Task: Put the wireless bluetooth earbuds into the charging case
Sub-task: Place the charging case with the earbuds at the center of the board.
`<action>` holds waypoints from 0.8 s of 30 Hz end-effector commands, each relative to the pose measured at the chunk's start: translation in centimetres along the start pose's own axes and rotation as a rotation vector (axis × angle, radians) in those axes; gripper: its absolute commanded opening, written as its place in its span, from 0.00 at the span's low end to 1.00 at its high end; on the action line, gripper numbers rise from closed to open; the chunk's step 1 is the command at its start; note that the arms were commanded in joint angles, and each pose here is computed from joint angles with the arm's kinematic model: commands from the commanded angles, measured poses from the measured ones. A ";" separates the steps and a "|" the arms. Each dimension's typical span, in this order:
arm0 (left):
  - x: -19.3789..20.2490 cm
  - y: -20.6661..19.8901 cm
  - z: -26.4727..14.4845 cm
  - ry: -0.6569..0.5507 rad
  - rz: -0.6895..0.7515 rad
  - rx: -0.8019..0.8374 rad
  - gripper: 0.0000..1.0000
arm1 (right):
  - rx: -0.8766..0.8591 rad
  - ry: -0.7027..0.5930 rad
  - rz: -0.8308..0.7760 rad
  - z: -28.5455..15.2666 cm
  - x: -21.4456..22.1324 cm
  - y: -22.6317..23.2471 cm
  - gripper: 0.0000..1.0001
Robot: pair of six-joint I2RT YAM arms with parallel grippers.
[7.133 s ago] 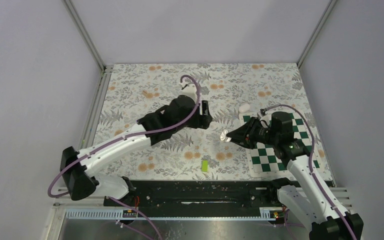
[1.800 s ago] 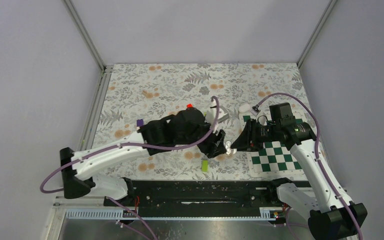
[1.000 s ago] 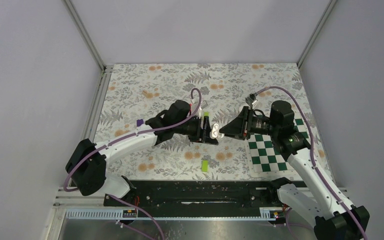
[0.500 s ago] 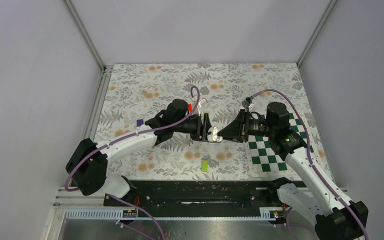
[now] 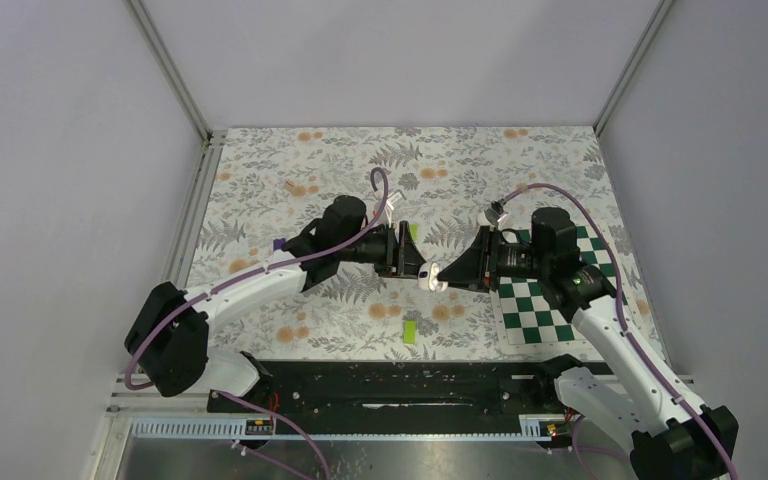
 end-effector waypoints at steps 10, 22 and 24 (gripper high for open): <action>-0.9 2.2 -2.4 -0.065 -0.013 -0.214 0.54 | 0.027 -0.060 0.008 1.9 -2.2 -1.5 0.00; -0.9 6.5 -9.9 -0.198 -0.025 -0.790 0.75 | 0.153 -0.093 0.096 6.4 -7.3 -6.0 0.00; -0.8 6.5 -10.3 -0.217 -0.031 -0.806 0.75 | 0.145 -0.074 0.123 7.6 -8.1 -6.7 0.00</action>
Point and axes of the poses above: each gripper's point midway between its finger pads, its own z axis out along the fingers, its own y axis along the line the jaws close on, x = y × z, the point moved 9 cm from there along -z, back along the fingers, and after that the axes turned 13 degrees about z, right-handed, at the moved point
